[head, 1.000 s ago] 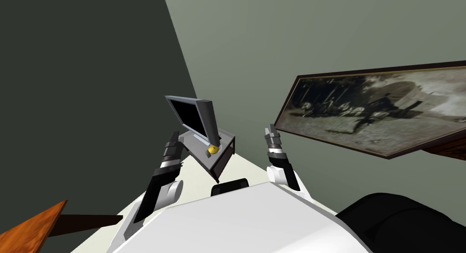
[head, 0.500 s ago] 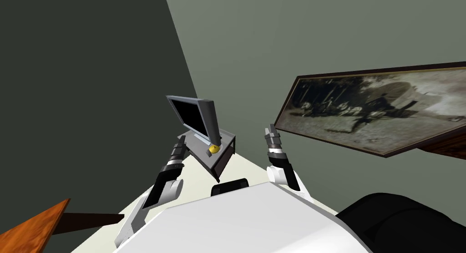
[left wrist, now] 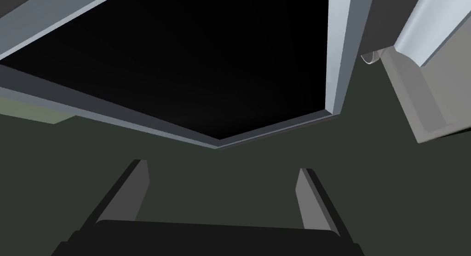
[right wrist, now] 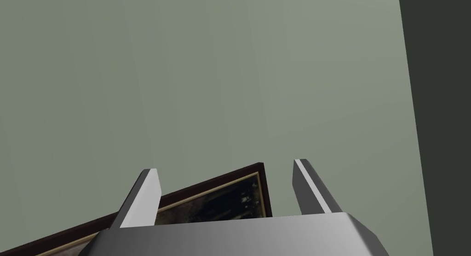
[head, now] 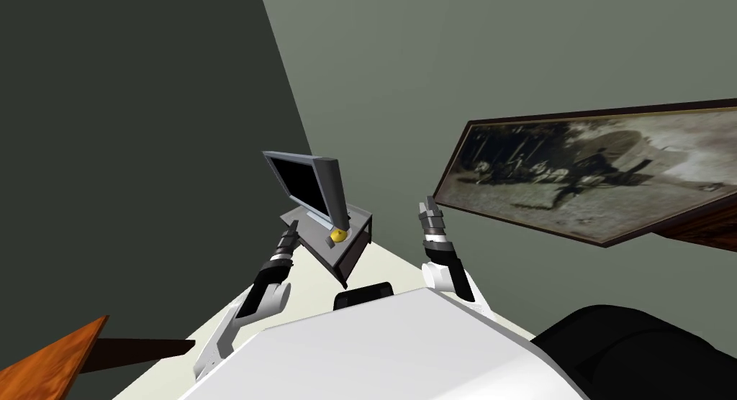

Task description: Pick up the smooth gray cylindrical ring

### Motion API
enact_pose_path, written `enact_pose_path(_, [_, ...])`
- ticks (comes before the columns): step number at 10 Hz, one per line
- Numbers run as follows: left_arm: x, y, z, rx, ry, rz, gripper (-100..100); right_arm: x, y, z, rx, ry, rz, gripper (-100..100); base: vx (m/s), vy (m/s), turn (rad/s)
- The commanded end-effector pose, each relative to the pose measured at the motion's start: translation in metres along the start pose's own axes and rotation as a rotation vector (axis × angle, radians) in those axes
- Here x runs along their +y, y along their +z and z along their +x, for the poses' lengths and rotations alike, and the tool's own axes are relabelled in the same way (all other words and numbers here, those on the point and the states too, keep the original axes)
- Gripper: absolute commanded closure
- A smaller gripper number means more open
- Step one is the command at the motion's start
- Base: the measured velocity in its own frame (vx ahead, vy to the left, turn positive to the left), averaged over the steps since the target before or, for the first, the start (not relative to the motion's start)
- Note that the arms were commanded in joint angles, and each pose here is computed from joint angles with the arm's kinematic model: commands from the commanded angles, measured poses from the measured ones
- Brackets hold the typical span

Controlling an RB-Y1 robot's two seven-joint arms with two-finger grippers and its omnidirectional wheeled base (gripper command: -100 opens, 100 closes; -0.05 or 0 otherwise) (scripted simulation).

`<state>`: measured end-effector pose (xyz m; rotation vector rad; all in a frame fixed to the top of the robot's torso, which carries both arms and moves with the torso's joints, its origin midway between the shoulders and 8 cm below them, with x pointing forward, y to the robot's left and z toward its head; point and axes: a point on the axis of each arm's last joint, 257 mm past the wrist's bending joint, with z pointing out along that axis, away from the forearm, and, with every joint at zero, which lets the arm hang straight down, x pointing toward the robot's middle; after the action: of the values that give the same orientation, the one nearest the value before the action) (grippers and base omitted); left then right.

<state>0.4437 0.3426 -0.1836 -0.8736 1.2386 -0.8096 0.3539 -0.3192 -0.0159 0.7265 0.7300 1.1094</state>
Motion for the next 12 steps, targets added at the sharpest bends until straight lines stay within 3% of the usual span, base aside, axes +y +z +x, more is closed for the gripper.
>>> enact_pose_path(1, [0.024, 0.003, 0.005, 0.018, 0.018, -0.057, -100, 0.000, 0.000, 0.000, 0.000, 0.000, 0.000, 0, 0.000, -0.005, -0.014])
enact_pose_path(7, [0.100, 0.004, 0.021, 0.084, 0.079, -0.240, -100, 0.000, 0.000, 0.000, 0.000, 0.000, 0.000, 0, 0.006, -0.013, -0.020])
enact_pose_path(12, [0.167, -0.005, 0.036, 0.153, 0.142, -0.402, -100, 0.000, 0.000, 0.000, 0.000, 0.000, 0.000, 0, 0.019, -0.028, -0.037])
